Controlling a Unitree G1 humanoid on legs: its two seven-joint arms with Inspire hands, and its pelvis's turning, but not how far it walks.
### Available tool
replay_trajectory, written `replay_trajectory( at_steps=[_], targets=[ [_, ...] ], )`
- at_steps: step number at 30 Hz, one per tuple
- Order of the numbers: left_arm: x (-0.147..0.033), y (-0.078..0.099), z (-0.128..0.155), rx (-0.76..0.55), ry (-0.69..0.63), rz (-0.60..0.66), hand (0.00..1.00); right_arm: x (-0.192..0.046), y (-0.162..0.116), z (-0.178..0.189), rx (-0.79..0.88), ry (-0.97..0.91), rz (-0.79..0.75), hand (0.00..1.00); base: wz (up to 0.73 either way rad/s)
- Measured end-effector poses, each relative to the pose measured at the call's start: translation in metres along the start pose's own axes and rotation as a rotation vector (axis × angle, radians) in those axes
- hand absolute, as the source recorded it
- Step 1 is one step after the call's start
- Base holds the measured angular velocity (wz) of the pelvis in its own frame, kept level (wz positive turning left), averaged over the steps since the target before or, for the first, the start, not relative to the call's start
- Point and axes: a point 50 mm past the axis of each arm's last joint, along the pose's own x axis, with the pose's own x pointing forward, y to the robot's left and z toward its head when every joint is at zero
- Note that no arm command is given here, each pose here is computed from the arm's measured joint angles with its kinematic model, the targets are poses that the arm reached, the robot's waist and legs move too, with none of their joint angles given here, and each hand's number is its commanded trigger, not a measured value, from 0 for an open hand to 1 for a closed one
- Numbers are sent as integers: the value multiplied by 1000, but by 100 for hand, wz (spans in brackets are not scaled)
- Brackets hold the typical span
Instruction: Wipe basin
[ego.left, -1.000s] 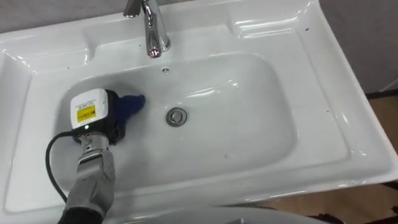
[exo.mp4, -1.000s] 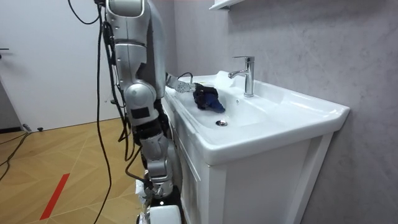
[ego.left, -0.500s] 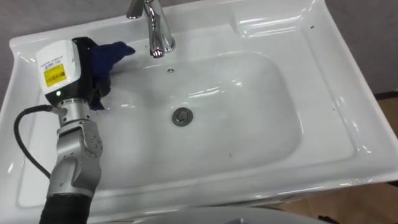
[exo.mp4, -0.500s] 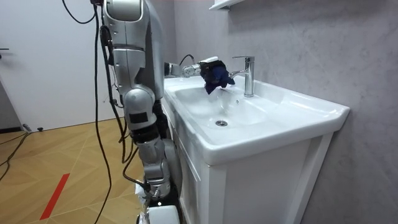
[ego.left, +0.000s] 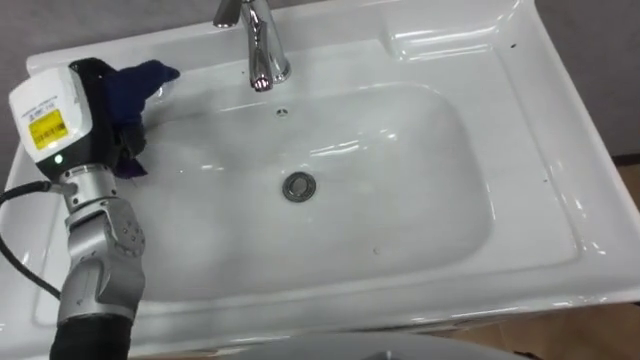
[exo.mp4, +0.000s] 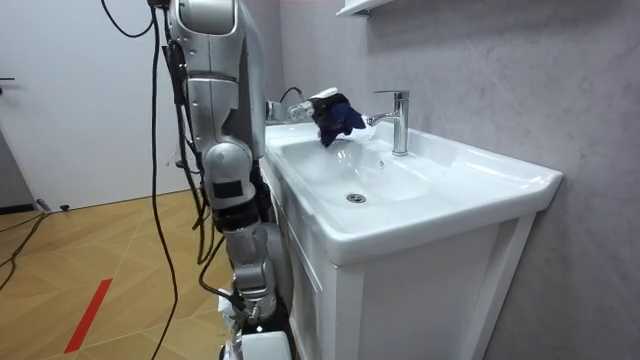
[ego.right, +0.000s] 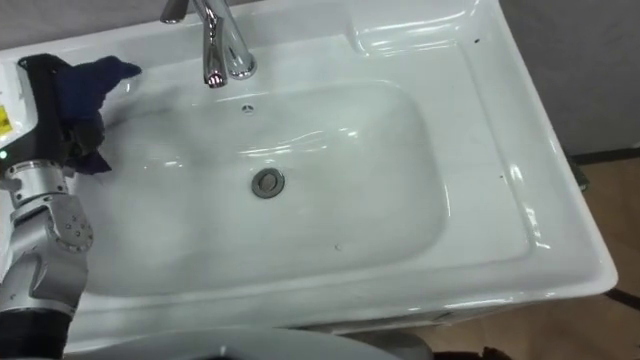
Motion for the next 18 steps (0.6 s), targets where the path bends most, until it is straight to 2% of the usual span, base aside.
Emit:
replay_trajectory(
  at_steps=[4,12,18],
  targets=[
    [-7,-3,-13,8,49,-24,100,0,-2,-1,-17,1,1,0,2],
    [-3,9,-32,36,114,32,100,0,-3,-6,-9,37,12,0,0],
    [-14,3,-47,74,165,8,100,0,-3,-9,-15,58,7,0,0]
  ],
)
